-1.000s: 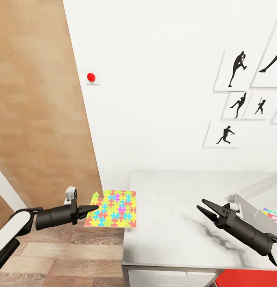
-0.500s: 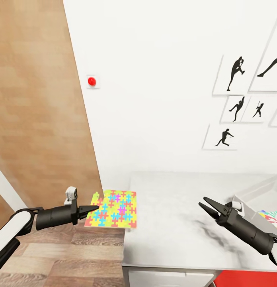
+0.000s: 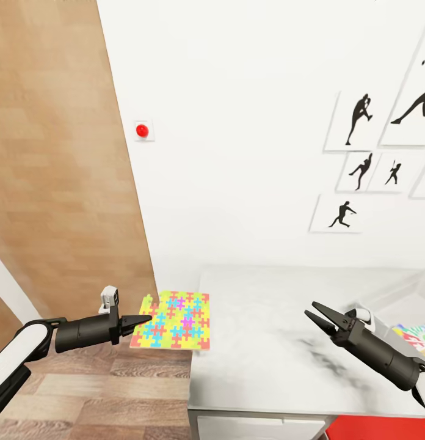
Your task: Put all the toys in the child's room - the three board games (two on the bed and one on the table), the two jigsaw puzzles on the table, and the tennis ball on the table - inside the toy box on the table in the child's room.
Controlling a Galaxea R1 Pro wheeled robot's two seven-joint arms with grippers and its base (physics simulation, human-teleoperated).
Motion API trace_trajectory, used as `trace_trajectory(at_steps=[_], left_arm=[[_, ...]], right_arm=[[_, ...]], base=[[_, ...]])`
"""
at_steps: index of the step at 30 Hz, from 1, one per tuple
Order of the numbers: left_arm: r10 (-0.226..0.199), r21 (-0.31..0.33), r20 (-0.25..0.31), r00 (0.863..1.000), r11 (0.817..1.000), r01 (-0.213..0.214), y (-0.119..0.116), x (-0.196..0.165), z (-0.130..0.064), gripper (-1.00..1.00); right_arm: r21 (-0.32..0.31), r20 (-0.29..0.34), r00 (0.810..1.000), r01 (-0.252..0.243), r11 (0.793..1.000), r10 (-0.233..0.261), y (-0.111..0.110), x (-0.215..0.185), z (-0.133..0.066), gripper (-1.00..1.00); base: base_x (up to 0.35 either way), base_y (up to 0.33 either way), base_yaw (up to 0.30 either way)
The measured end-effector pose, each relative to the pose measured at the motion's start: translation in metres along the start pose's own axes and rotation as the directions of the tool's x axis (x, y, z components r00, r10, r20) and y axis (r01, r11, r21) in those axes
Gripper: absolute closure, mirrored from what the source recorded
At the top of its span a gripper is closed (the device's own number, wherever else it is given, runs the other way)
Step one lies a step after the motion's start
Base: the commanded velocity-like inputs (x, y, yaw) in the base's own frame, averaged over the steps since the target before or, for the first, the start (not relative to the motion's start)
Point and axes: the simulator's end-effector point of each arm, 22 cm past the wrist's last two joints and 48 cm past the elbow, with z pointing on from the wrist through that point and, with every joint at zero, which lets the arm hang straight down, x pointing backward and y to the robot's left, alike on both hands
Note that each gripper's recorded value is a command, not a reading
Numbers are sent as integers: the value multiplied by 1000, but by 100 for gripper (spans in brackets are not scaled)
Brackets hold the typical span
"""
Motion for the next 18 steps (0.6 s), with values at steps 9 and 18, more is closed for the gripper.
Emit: trace_trajectory(at_steps=[9, 18], left_arm=[[8, 2, 2, 1000, 1000, -8, -14, -1, -4, 100], [18, 3, 4, 1000, 1000, -18, -28, -2, -8, 100]], right_arm=[[-6, 3, 1000, 7, 1000, -7, 14, -5, -1, -100], [-13, 5, 1000, 14, 1000, -14, 28, -10, -1, -100]], base=[[0, 0, -177], [-120, 0, -209]])
